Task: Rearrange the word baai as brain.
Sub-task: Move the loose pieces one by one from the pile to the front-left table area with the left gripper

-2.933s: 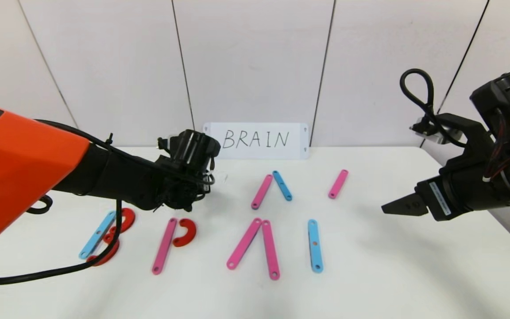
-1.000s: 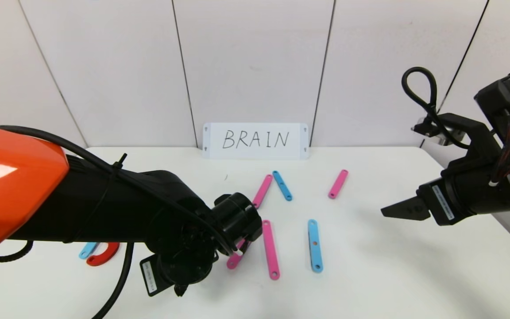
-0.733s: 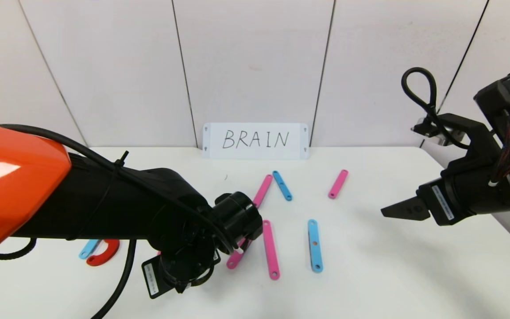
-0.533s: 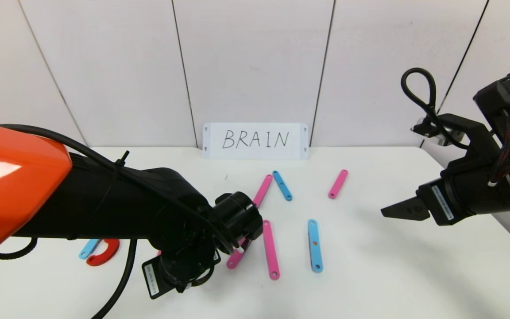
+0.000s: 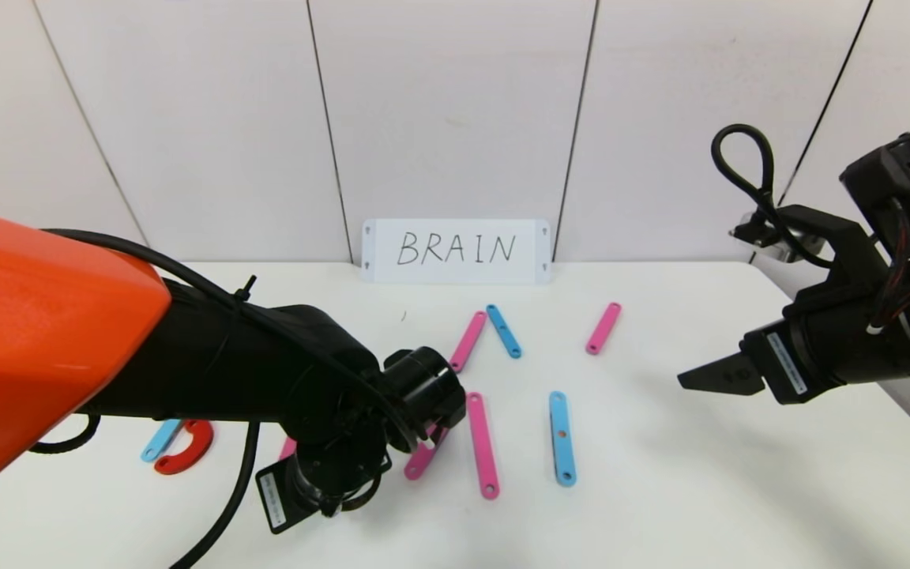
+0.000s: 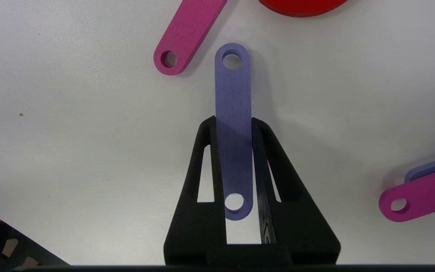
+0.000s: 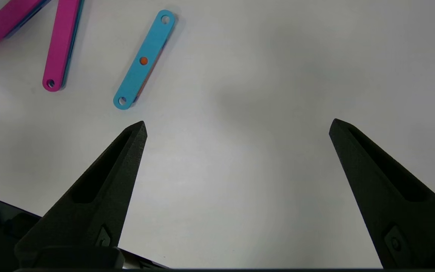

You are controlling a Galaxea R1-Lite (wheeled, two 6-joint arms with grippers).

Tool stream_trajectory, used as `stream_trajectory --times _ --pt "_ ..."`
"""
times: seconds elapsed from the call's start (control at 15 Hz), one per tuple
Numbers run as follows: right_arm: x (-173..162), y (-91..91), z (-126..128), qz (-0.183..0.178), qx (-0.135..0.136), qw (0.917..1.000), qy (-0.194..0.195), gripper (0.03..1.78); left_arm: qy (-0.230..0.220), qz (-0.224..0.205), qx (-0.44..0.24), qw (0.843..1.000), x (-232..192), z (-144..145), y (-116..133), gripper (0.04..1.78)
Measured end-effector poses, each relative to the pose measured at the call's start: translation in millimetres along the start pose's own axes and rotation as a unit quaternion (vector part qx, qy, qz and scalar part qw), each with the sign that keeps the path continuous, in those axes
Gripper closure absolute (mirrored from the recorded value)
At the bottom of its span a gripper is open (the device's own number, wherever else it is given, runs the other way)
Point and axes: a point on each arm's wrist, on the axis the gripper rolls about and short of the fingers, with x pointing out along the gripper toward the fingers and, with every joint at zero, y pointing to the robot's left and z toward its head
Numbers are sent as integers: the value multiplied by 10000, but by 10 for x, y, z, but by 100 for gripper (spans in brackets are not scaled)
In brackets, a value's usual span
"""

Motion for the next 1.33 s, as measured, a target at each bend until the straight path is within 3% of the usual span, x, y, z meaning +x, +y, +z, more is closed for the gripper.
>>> stream_trajectory --times 1.33 --pt "24 57 -26 75 -92 9999 64 11 -7 95 -132 9999 127 107 -95 155"
